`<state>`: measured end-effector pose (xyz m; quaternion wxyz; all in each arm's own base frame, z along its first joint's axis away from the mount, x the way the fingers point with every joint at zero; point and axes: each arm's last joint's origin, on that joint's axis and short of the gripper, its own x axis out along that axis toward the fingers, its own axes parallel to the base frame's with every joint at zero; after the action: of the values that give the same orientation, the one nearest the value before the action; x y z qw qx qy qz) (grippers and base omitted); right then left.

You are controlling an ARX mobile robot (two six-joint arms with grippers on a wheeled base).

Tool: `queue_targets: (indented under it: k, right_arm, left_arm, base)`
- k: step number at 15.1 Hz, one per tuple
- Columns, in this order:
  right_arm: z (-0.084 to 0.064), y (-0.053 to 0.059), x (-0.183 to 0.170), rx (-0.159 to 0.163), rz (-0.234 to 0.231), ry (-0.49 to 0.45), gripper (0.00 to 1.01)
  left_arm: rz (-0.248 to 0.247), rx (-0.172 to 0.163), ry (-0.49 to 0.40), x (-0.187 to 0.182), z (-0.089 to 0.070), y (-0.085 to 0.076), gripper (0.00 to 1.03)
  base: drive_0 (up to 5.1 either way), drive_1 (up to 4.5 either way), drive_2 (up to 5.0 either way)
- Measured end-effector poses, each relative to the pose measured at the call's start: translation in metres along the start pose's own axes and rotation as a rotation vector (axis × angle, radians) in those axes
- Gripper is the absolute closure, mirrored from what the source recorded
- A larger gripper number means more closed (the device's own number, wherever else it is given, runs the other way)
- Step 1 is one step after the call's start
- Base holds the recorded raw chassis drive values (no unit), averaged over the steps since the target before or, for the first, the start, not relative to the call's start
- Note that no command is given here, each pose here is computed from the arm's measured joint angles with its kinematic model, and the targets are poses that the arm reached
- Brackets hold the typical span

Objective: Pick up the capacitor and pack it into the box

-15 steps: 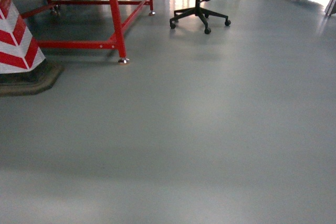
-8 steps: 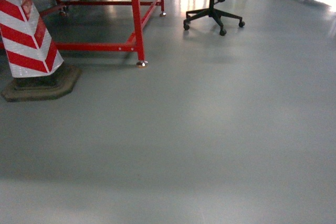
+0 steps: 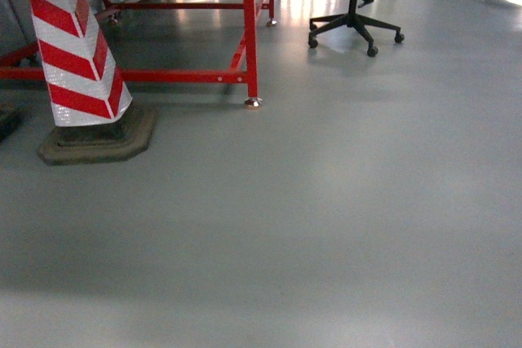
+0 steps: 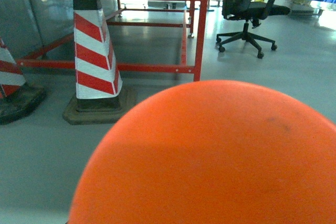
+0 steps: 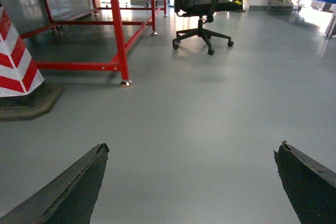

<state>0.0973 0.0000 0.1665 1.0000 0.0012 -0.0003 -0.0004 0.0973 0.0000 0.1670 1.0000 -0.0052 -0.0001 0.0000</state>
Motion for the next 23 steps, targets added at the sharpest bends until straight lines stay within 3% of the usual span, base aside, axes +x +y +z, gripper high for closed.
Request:
queue_targets:
  k: [23]
  right_arm:
    - [0.0003, 0.0000, 0.0000, 0.000, 0.000, -0.003, 0.03]
  left_arm:
    - [0.001, 0.000, 0.001, 0.0000, -0.0001, 0.0000, 0.60]
  base:
    - [-5.0, 2.41, 2.4]
